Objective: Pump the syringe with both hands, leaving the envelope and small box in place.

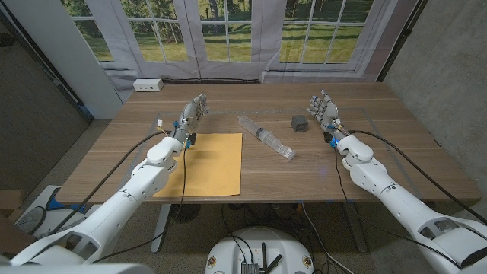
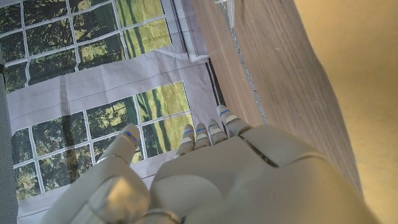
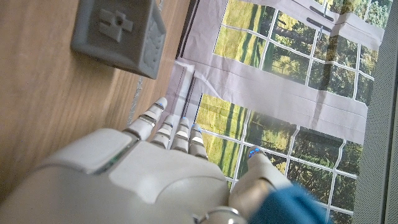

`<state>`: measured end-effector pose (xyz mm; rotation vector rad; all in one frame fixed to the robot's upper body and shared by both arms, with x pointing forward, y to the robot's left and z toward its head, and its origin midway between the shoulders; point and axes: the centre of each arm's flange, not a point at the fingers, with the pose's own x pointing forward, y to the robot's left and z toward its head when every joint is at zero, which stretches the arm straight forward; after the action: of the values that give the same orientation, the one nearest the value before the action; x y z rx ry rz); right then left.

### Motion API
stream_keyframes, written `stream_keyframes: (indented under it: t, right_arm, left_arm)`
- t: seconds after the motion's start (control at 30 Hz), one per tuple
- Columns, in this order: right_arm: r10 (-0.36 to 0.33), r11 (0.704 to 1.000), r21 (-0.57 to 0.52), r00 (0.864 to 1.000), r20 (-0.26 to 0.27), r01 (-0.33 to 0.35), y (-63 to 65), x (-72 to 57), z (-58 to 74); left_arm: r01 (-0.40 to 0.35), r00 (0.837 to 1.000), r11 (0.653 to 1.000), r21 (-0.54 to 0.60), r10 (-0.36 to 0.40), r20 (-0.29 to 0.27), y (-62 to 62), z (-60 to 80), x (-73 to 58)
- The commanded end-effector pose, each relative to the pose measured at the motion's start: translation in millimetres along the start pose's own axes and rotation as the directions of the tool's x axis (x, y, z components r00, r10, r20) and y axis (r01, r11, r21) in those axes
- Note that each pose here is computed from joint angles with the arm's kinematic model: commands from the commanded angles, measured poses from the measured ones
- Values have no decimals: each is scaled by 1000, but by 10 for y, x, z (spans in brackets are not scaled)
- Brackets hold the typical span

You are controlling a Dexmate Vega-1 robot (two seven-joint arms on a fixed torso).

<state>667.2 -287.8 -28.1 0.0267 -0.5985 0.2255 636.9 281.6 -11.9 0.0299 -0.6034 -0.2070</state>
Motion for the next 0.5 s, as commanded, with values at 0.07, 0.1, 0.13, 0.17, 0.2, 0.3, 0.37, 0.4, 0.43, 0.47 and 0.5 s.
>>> stream_keyframes:
  t: [0.07, 0.1, 0.13, 0.17, 0.2, 0.3, 0.37, 0.4, 0.43, 0.47, 0.5]
  right_arm:
    - [-6, 1000, -23, 1000, -8, 6, -72, -42, 30]
    - [-7, 1000, -21, 1000, -7, 7, -79, -44, 31]
    - [-10, 1000, -16, 1000, -6, 10, -83, -46, 31]
    - [-13, 1000, -10, 1000, -4, 13, -84, -49, 31]
    - [-14, 1000, -7, 1000, -3, 14, -86, -51, 30]
    - [-22, 1000, 4, 1000, -1, 22, -84, -51, 10]
    - [-24, 1000, 0, 1000, 1, 24, -75, -46, 0]
    - [-25, 1000, -3, 1000, 2, 25, -69, -45, -3]
    - [-29, 1000, 0, 1000, 4, 29, -61, -47, -10]
    - [-33, 999, 5, 999, 4, 33, -51, -49, -17]
    - [-35, 999, 7, 999, 4, 35, -42, -50, -22]
  left_arm:
    - [83, 996, 994, 77, -84, 13, -88, 246, 169]
    - [87, 996, 992, 88, -88, 13, -94, 268, 179]
    - [89, 996, 991, 97, -90, 11, -99, 290, 186]
    - [91, 996, 990, 106, -93, 10, -102, 312, 193]
    - [95, 995, 989, 116, -97, 8, -104, 334, 199]
    - [115, 993, 981, 157, -116, -3, -102, 405, 217]
    - [140, 990, 970, 198, -139, -15, -90, 457, 235]
    - [152, 988, 964, 218, -151, -20, -79, 480, 248]
    - [163, 987, 959, 234, -162, -23, -66, 500, 264]
    - [172, 985, 954, 245, -170, -27, -53, 518, 277]
    - [180, 984, 949, 260, -178, -32, -39, 540, 289]
